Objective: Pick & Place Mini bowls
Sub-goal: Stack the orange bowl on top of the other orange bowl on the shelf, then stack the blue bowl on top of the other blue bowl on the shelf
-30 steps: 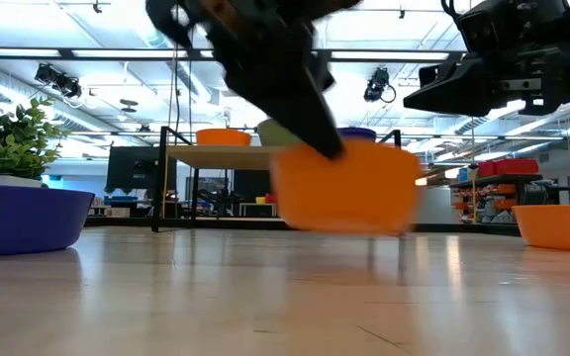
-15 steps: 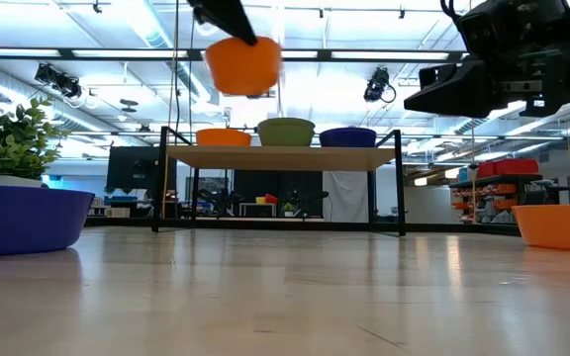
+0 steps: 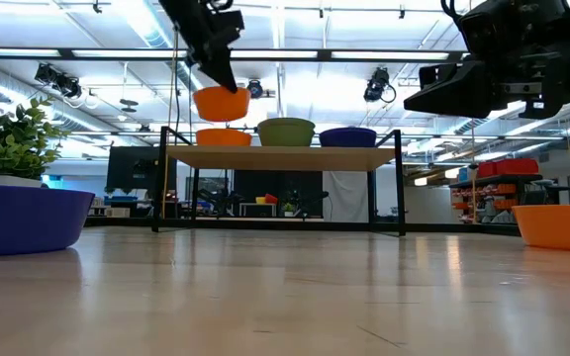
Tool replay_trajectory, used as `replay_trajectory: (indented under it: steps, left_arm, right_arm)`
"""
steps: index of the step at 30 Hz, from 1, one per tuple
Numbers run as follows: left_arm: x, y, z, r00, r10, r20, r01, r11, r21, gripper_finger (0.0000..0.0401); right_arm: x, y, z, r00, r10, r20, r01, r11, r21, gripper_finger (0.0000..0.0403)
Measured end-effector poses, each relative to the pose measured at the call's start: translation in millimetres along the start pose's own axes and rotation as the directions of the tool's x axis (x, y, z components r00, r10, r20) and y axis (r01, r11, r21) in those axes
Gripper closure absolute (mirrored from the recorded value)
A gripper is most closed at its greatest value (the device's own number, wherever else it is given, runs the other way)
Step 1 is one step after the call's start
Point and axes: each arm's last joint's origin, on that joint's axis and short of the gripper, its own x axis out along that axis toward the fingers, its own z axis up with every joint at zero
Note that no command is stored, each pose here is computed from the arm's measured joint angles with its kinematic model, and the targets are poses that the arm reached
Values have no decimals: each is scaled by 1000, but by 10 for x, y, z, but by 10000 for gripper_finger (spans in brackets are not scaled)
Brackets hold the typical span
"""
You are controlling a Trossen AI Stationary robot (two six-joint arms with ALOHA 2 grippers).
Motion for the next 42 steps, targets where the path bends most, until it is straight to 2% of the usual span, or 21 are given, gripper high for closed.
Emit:
replay_trajectory:
  steps: [18,29,34,42]
  left_arm:
    - [462,37,-63,994,-15,-107,15,1000,-3,385]
    - [517,39,-97,990,-20,-143,20,1000,-6,383]
    - [514,38,-109,988,-22,-155,21,1000,-3,351]
    - [510,42,-108,988,-24,-152,23,1000,-6,263]
  right_arm:
    - [0,3,-6,1000,3,-6,-3,1000,8,401]
    - [0,3,-6,1000,4,-7,-4,1000,8,401]
    - [0,4,-7,1000,4,-8,-4,1000,8,401]
    - [0,5,-9,1000,5,-9,-5,1000,8,401]
